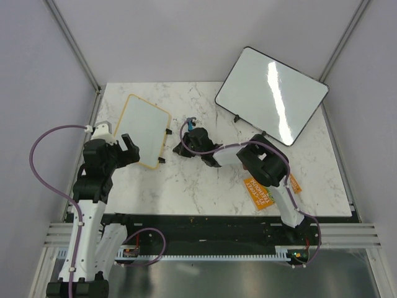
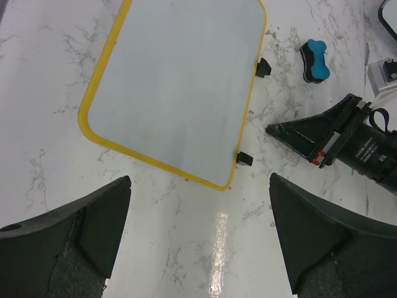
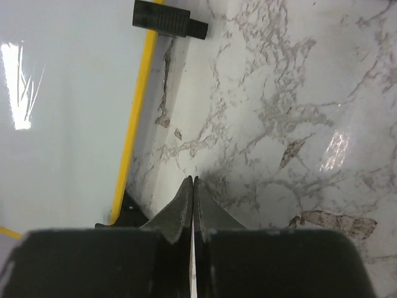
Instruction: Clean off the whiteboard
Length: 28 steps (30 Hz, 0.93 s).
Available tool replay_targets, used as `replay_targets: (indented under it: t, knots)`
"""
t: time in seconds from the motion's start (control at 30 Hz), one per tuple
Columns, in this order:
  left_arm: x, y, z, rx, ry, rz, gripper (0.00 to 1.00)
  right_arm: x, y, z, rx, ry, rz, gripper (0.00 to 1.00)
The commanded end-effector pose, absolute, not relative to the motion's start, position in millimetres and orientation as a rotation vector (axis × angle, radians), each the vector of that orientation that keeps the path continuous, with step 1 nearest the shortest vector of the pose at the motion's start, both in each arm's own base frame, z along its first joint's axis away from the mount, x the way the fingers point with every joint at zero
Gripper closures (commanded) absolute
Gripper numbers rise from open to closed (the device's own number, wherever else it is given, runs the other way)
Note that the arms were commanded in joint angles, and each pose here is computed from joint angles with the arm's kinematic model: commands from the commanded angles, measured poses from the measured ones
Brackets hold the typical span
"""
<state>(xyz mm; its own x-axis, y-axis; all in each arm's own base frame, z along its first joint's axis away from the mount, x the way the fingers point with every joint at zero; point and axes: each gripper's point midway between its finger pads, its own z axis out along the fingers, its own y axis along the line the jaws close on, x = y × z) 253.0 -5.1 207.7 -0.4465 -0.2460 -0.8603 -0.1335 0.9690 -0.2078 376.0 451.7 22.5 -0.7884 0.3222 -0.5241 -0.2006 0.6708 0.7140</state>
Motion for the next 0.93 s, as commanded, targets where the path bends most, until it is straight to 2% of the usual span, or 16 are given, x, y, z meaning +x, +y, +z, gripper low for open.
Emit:
replay_targets:
  t: [0.0,0.03,0.07,0.13,0.17,0.23,0.27,0.47,0.63,0.77,0.9]
  knots:
    - [255.5,-30.7,221.5,-0.163,1.999,-0.283,0.02,368.5,433.5,24.0,0.041,2.275,1.006,1.00]
    - [255.8,-37.9,223.5,-0.127,1.987,-0.322,0.01,367.5,422.8,25.8,0.031,2.272,0.975,1.00]
    - [256.9,-44.8,227.6,-0.091,1.964,-0.360,0.01,376.5,410.8,53.8,0.003,2.208,0.945,0.88]
    - [258.1,-63.4,231.5,-0.004,1.944,-0.465,0.01,381.5,376.9,63.2,0.028,2.174,0.783,0.72]
    - [260.5,-68.2,227.3,0.004,1.965,-0.498,0.01,385.0,364.4,98.6,-0.008,2.096,0.734,0.61]
    - [262.1,-78.0,226.9,0.033,1.977,-0.565,0.01,385.2,327.5,105.8,0.025,2.082,0.547,0.52]
    - [262.8,-81.4,225.5,0.037,1.983,-0.591,0.01,383.6,315.4,134.0,0.033,2.028,0.533,0.44]
    - [269.3,-90.6,227.9,-0.020,1.922,-0.686,0.01,356.2,241.1,174.5,0.079,1.943,0.350,0.16]
    - [268.4,-107.0,217.1,-0.072,1.900,-0.780,0.01,328.9,182.9,183.5,0.155,1.914,0.243,0.02]
    - [272.4,-126.7,199.6,-0.075,1.901,-0.847,0.01,316.7,122.5,191.5,0.306,1.828,0.127,0.02]
    - [282.9,-140.7,185.7,-0.046,1.949,-0.800,0.01,300.1,70.0,190.0,0.404,1.762,-0.042,0.02]
